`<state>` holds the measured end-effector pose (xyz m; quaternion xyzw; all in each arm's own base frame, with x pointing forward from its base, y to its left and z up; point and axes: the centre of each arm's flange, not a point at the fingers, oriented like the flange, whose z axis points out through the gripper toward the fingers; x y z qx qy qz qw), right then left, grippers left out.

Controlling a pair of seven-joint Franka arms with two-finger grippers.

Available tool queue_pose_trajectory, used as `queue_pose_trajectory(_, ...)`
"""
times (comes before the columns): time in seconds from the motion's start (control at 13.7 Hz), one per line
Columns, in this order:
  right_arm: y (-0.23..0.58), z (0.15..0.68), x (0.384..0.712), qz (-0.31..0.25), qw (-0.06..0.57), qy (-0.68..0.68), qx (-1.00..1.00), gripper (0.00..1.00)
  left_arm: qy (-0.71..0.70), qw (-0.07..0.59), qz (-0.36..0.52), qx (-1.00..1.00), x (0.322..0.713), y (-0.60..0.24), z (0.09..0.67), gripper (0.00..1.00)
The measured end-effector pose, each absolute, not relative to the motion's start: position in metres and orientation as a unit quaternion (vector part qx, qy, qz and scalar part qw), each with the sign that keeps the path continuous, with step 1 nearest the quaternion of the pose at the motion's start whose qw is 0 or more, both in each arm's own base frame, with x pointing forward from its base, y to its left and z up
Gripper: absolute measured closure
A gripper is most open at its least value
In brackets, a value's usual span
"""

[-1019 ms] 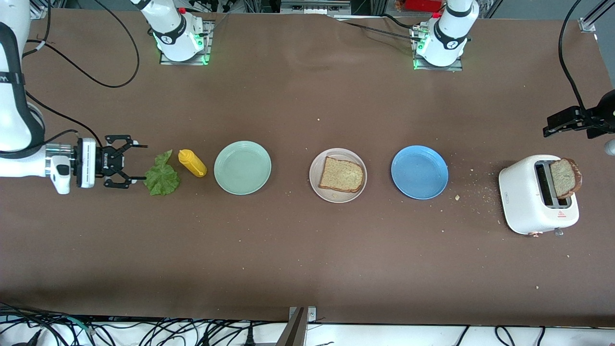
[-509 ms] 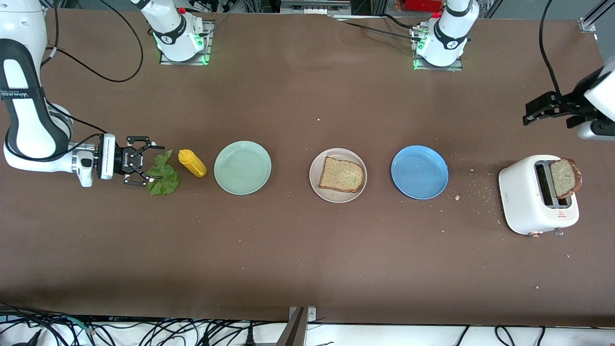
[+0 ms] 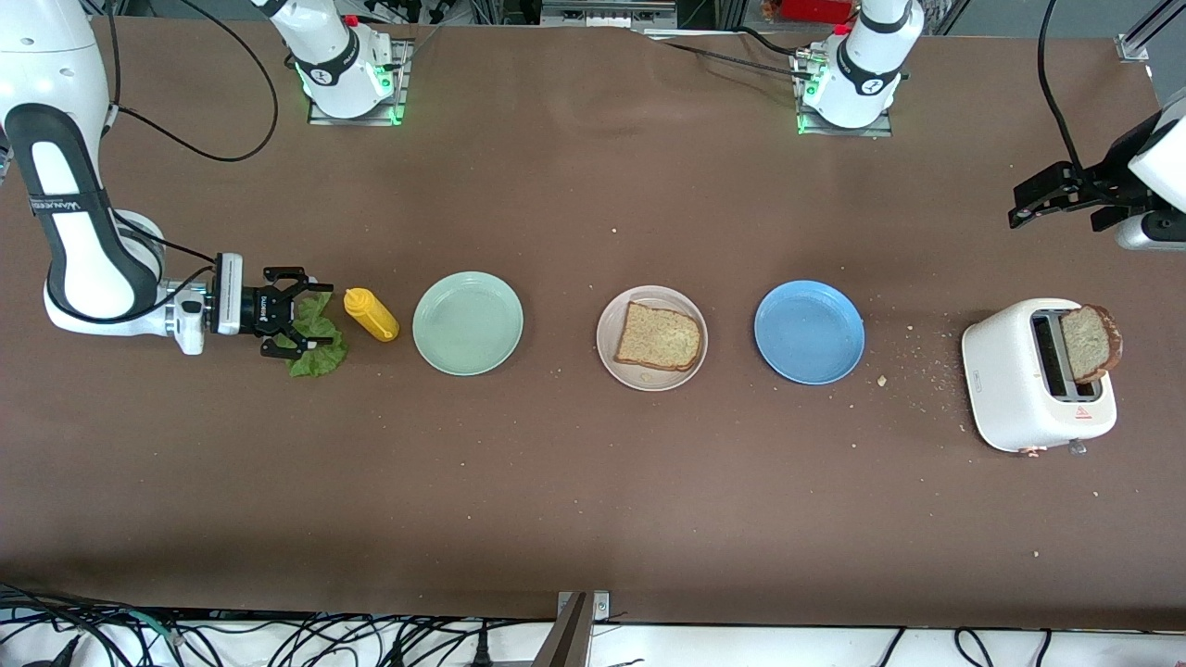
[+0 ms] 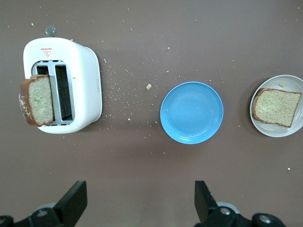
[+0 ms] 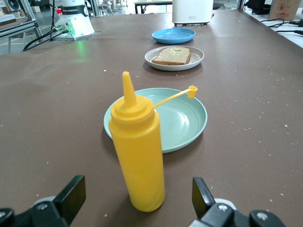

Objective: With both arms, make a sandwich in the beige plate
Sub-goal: 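Grasp the yellow bottle with the right gripper and lift it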

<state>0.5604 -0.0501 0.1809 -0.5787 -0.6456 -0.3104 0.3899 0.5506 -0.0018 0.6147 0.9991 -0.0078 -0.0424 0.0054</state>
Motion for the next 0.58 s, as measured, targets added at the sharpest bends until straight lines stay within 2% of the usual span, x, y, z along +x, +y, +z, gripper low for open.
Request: queue_pose_trajectory(0.58, -0.031, 0.138, 0.552, -0.341, 0.406, -0.633, -0.565, 0.00, -0.002, 0.006, -0.039, 0.999, 0.553, 0.005, 0.613, 0.00)
